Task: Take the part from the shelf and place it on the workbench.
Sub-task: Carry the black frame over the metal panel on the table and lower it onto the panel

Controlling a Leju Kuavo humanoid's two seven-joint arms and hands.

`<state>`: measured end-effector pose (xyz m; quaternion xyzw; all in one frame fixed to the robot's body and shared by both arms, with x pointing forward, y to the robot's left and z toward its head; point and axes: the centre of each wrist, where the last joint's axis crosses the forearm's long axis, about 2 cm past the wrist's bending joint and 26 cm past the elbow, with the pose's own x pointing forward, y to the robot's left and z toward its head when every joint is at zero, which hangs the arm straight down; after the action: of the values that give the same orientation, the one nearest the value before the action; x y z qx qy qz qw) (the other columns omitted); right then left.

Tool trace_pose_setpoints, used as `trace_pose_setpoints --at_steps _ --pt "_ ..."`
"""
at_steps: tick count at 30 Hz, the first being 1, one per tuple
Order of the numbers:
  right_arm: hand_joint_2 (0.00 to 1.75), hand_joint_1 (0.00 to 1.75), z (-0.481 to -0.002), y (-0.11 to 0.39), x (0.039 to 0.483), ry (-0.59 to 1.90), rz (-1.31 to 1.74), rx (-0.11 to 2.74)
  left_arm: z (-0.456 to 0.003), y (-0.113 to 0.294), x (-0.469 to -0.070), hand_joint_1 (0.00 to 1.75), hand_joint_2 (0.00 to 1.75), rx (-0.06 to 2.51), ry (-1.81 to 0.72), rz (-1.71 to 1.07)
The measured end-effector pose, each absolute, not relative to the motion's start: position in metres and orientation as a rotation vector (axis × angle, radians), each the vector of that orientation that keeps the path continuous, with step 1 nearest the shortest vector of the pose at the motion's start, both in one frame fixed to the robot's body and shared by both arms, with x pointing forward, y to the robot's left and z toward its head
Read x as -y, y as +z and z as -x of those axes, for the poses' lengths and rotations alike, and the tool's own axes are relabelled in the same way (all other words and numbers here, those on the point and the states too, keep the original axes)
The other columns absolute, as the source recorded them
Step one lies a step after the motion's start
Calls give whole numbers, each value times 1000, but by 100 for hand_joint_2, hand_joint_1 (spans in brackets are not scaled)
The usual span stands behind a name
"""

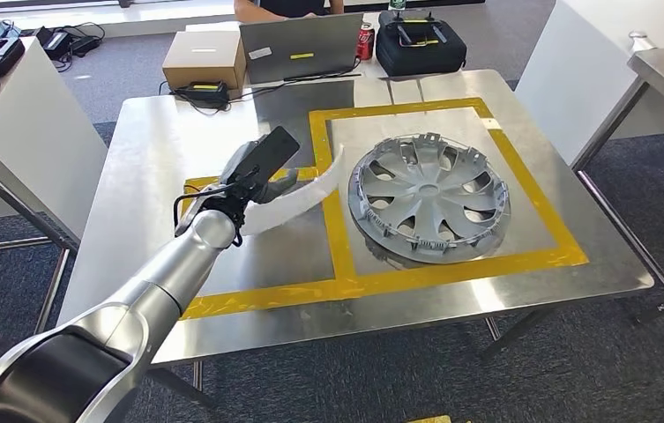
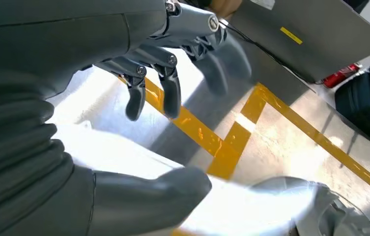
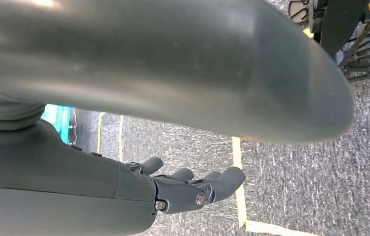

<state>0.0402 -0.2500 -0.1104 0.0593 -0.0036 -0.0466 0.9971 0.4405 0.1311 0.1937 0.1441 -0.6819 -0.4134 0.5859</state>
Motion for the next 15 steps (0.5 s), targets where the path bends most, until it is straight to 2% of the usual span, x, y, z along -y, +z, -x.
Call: trace_pose_setpoints --at_steps 15 --pt "0 0 -40 -110 250 -92 -118 21 -442 198 -131 0 0 1648 -955 -381"
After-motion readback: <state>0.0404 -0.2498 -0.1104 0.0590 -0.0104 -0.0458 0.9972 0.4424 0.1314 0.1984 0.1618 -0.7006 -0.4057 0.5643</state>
